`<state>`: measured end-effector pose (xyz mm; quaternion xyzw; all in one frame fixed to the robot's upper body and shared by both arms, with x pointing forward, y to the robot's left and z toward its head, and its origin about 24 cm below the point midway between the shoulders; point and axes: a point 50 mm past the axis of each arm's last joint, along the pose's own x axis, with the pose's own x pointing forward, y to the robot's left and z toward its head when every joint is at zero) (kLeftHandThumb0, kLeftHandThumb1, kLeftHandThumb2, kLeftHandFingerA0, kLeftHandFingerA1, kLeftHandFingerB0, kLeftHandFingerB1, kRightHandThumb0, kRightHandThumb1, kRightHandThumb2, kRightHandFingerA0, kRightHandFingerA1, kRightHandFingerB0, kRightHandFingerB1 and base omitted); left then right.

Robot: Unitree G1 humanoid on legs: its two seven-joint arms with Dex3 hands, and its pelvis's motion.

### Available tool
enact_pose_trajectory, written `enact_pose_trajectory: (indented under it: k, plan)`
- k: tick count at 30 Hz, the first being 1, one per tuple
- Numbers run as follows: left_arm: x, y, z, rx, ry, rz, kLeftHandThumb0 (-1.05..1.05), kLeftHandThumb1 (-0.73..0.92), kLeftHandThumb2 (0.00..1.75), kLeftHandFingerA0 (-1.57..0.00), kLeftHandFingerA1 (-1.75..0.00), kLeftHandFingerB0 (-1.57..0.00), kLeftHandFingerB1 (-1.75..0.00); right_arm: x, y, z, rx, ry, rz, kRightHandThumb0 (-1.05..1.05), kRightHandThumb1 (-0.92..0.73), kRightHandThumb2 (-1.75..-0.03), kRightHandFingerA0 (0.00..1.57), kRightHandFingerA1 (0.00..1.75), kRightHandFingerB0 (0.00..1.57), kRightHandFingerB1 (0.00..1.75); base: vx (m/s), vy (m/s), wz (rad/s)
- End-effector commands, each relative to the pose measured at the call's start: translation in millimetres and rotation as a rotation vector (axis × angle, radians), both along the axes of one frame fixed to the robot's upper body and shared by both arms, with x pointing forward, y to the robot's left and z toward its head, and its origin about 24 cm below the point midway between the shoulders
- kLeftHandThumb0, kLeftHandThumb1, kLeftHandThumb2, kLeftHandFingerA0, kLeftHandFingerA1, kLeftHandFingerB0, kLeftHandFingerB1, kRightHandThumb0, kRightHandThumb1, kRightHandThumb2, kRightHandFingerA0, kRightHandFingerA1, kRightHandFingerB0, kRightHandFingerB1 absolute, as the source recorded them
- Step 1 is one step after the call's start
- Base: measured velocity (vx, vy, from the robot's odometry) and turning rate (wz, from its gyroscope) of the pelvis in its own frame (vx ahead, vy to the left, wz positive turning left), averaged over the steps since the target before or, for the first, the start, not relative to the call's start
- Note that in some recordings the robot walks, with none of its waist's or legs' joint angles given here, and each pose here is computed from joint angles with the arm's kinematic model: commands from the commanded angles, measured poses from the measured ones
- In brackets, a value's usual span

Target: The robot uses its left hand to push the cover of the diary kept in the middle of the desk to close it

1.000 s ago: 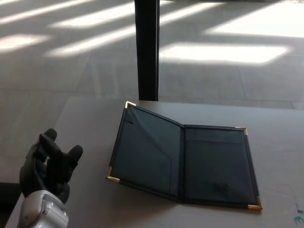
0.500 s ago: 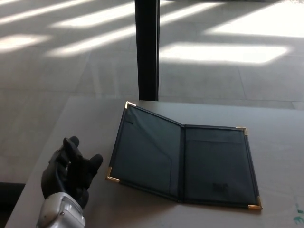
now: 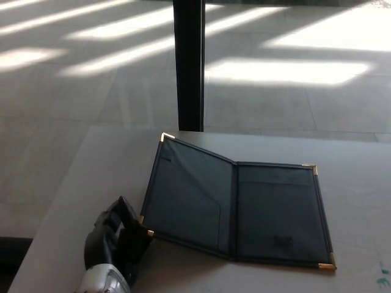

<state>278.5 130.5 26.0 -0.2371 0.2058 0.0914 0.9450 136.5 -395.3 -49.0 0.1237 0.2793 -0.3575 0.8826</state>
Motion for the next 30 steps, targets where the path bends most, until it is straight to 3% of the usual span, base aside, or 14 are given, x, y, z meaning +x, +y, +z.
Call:
enact_pose_trajectory:
  k: [1,2,4,6,7,11,17,18,19,21,23,28,29,30]
  plan:
    - [-52,-66,-53,-0.198,0.329,0.017,-0.82,0.77,1.15,-0.34,-0.76,0.0,-0.38,4,-2,4,0.015,-0.041,-0.035,-0.69,-0.92,-0.67,0.63,0.59,0.62,0.46,0.0,0.0,0.0]
    - [-53,-71,-51,-0.208,0.326,0.004,-0.85,0.92,0.75,-0.44,-0.87,0.0,-0.36,5,-2,4,0.016,-0.042,-0.038,-0.69,-0.92,-0.67,0.63,0.58,0.63,0.46,0.0,0.0,0.0]
    - [-56,-87,-43,-0.259,0.306,-0.071,-0.82,0.77,1.15,-0.07,-0.6,0.0,-0.38,5,-2,4,0.02,-0.041,-0.029,-0.7,-0.92,-0.68,0.61,0.6,0.6,0.46,0.0,0.0,0.0]
    - [-61,-104,-34,-0.303,0.297,-0.147,-0.83,0.78,1.15,-0.09,-0.6,0.0,-0.42,5,-2,5,0.02,-0.045,-0.024,-0.69,-0.92,-0.68,0.61,0.62,0.6,0.46,0.0,0.0,0.0]
    - [-63,-112,-30,-0.325,0.298,-0.18,-0.87,0.92,0.81,-0.07,-0.59,0.0,-0.35,6,-1,5,0.022,-0.039,-0.032,-0.69,-0.92,-0.68,0.62,0.62,0.6,0.46,0.0,0.0,0.0]
    - [-74,-143,-18,-0.415,0.326,-0.265,-0.85,0.92,0.82,-0.19,-0.63,0.0,-0.37,4,-4,7,0.016,-0.029,-0.031,-0.69,-0.92,-0.68,0.61,0.6,0.59,0.44,0.0,0.0,0.0]
    - [-95,-193,2,-0.621,0.374,-0.43,-0.91,0.85,1.25,-0.01,-0.54,-0.07,-0.28,1,-5,8,0.013,-0.029,-0.029,-0.69,-0.92,-0.68,0.62,0.62,0.59,0.46,0.0,0.0,0.0]
    - [-98,-200,6,-0.652,0.378,-0.449,-0.91,0.85,1.25,-0.01,-0.54,-0.07,-0.28,0,-5,8,0.009,-0.027,-0.027,-0.69,-0.92,-0.68,0.62,0.62,0.59,0.46,0.0,0.0,0.0]
    - [-99,-205,9,-0.667,0.378,-0.461,-0.95,0.92,0.82,-0.02,-0.54,-0.03,-0.3,0,-6,7,0.011,-0.025,-0.027,-0.69,-0.92,-0.68,0.6,0.61,0.6,0.45,0.0,0.0,0.0]
    - [-100,-211,15,-0.682,0.377,-0.474,-0.95,0.92,0.82,-0.02,-0.54,-0.03,-0.3,-1,-6,7,0.015,-0.025,-0.029,-0.69,-0.92,-0.68,0.6,0.61,0.6,0.45,0.0,0.0,0.0]
    - [-97,-222,27,-0.656,0.314,-0.518,-0.89,0.83,1.24,-0.04,-0.56,-0.05,-0.31,-1,-7,7,0.01,-0.02,-0.02,-0.69,-0.92,-0.68,0.59,0.58,0.6,0.45,0.0,0.0,0.0]
    - [-89,-233,49,-0.451,0.127,-0.602,-0.92,0.92,0.86,-0.11,-0.54,-0.04,-0.38,-3,-5,5,0.007,-0.008,-0.019,-0.68,-0.92,-0.68,0.62,0.6,0.63,0.47,0.0,0.0,0.0]
    - [-82,-240,62,-0.328,0.013,-0.635,-0.37,0.49,1.13,0.0,-0.52,-0.01,-0.52,-2,-5,6,0.01,-0.007,-0.027,-0.68,-0.92,-0.67,0.64,0.65,0.62,0.47,0.0,0.0,0.0]
    - [-83,-241,63,-0.317,0.002,-0.639,-0.37,0.49,1.13,0.0,-0.52,-0.01,-0.52,-4,-6,6,0.008,-0.004,-0.029,-0.68,-0.92,-0.67,0.64,0.65,0.62,0.47,0.0,0.0,0.0]
